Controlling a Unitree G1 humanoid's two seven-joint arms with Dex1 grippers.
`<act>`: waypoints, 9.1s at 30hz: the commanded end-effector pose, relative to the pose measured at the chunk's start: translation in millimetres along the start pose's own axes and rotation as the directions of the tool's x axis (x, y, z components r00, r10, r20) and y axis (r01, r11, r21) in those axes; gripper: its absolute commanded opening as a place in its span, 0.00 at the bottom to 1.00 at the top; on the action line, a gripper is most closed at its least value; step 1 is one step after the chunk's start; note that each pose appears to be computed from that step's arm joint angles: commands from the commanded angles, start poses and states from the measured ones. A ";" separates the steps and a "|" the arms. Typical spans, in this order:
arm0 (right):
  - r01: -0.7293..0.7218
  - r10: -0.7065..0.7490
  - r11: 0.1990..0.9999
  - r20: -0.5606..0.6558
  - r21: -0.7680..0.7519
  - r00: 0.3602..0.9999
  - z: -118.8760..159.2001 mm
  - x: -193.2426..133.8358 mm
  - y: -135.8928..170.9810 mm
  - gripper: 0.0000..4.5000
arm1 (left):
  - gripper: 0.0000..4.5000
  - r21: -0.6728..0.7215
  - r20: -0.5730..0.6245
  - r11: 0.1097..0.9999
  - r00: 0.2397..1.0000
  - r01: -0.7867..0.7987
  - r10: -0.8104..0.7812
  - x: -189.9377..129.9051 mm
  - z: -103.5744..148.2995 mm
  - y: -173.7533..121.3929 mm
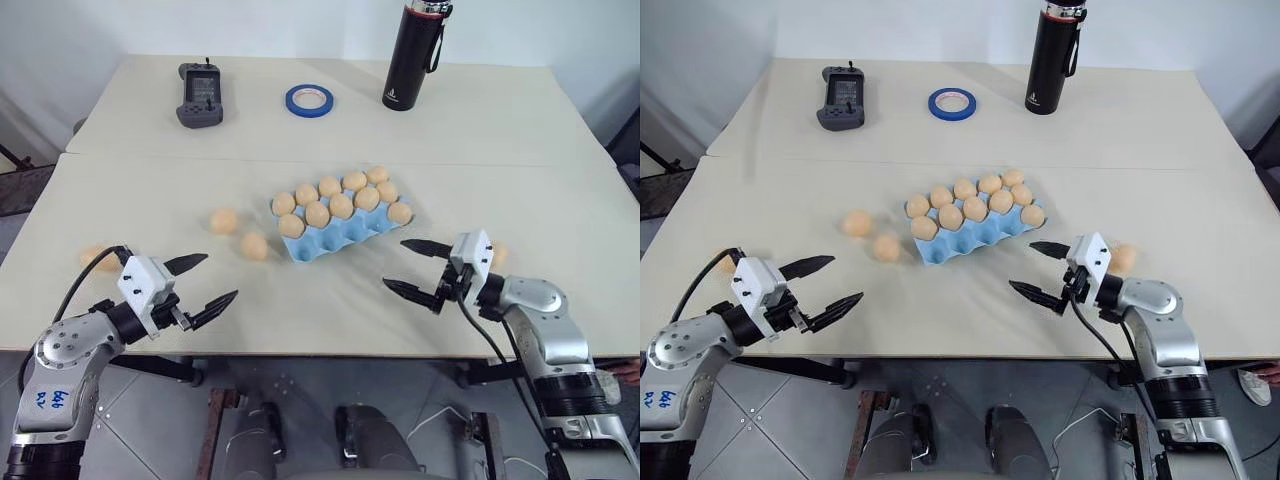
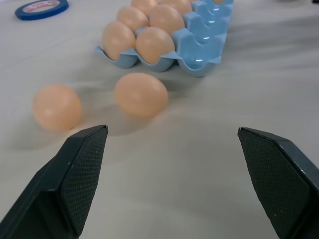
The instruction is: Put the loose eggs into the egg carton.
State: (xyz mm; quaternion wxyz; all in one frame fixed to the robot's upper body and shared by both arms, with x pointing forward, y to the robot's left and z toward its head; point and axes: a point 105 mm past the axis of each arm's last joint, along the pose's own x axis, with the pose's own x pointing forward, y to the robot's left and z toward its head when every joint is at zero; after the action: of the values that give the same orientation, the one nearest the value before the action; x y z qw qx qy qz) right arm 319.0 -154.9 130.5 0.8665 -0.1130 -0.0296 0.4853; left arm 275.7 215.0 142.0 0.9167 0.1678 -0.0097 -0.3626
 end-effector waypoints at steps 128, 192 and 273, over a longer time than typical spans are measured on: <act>0.023 -0.010 0.995 0.134 -0.092 0.991 19.3 -25.1 16.6 1.00 | 0.46 -0.053 0.252 0.977 0.950 0.204 -0.185 188.1 64.6 -41.2; -0.054 0.076 0.993 0.214 -0.109 0.974 27.0 3.8 21.0 1.00 | 1.00 -0.213 0.057 0.905 0.920 -0.368 0.387 107.0 -10.2 76.5; -0.168 0.189 0.980 0.249 -0.104 0.950 32.3 27.9 23.0 1.00 | 0.99 -0.299 -0.023 0.425 0.452 -0.854 0.892 -106.6 -40.4 58.7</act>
State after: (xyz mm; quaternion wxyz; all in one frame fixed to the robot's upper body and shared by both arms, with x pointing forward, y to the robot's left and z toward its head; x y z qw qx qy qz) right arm 310.8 -115.3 147.1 0.8076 -0.0819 -0.1322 0.5689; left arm 243.3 331.2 122.5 0.9863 -0.0110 -0.0941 0.1349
